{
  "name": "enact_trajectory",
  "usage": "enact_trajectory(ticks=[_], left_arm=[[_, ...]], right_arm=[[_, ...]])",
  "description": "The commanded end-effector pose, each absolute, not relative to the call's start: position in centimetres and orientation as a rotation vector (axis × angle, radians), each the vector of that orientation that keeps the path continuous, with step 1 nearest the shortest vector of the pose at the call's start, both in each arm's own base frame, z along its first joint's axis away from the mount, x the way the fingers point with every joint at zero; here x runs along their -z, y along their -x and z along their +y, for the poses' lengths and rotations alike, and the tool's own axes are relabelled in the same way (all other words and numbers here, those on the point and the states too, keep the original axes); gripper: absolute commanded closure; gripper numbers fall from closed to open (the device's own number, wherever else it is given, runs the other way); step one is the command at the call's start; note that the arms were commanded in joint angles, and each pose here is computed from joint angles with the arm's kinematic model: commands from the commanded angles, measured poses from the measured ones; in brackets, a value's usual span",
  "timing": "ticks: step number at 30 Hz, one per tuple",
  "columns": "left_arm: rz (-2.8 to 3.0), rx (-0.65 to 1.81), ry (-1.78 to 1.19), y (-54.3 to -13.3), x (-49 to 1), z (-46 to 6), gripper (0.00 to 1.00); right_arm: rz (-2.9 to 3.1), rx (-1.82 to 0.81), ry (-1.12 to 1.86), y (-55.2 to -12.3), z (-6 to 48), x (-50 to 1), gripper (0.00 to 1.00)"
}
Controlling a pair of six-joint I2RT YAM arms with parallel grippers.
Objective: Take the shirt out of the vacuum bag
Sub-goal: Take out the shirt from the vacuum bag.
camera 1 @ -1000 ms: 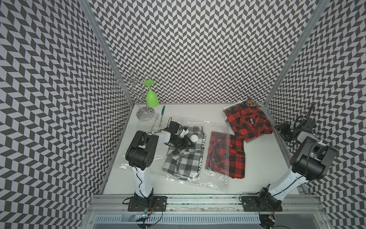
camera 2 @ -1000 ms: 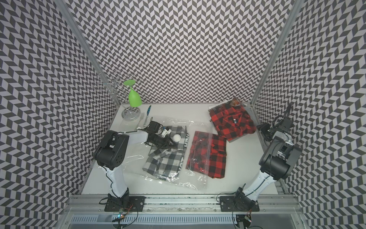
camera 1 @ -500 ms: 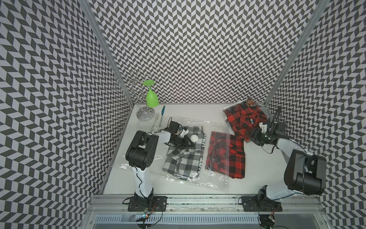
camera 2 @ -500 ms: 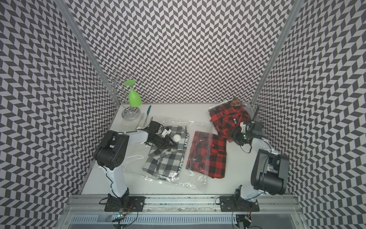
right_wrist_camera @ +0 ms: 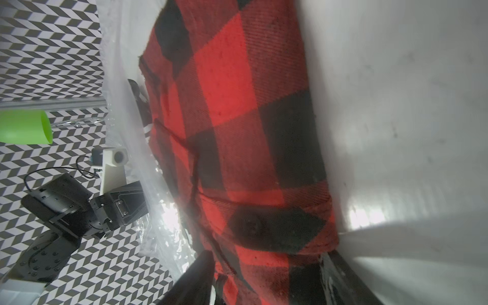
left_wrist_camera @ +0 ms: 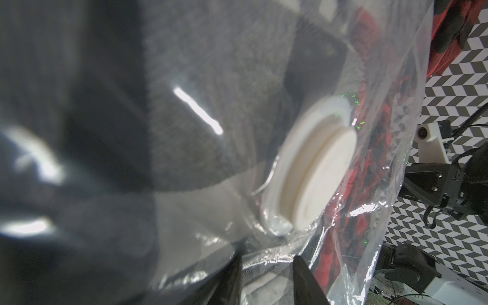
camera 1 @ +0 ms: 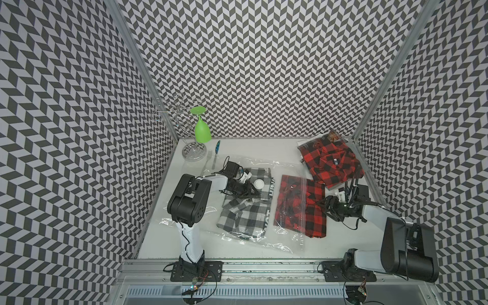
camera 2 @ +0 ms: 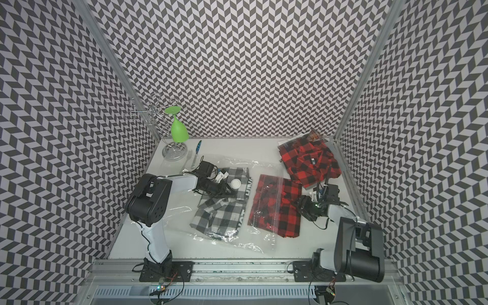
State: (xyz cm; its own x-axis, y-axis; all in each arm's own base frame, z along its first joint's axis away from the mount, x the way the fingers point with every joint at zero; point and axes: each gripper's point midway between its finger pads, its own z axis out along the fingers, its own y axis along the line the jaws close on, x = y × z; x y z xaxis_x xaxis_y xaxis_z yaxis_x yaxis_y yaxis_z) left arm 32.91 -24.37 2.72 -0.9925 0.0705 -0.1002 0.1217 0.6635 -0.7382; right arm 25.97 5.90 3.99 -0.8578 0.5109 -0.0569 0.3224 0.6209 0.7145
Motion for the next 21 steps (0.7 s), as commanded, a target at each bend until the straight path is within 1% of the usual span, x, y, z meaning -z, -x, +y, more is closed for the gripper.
enact_trajectory(ticks=[1, 6, 10, 16, 21], left_arm=[[3.104, 0.922, -0.032, -28.4, 3.9, -20.6, 0.64], [3.109, 0.926, -0.029, -28.1, 4.1, -20.5, 0.64], [3.110, 0.926, -0.034, -27.9, 4.1, -20.5, 0.64], [3.113, 0.925, -0.040, -28.0, 4.2, -20.5, 0.64], [3.115, 0.926, -0.040, -27.9, 4.3, -20.4, 0.64]], right_arm=[[2.609, -0.907, -0.719, -26.0, 4.6, -3.3, 0.34], [2.565, -0.722, -0.799, -26.2, 2.4, -3.9, 0.32], [2.535, -0.672, -0.808, -26.5, 1.8, -3.7, 0.28], [2.548, -0.797, -0.702, -27.2, 3.5, -2.5, 0.28], [2.581, -0.891, -0.633, -26.6, 5.5, -1.5, 0.28]])
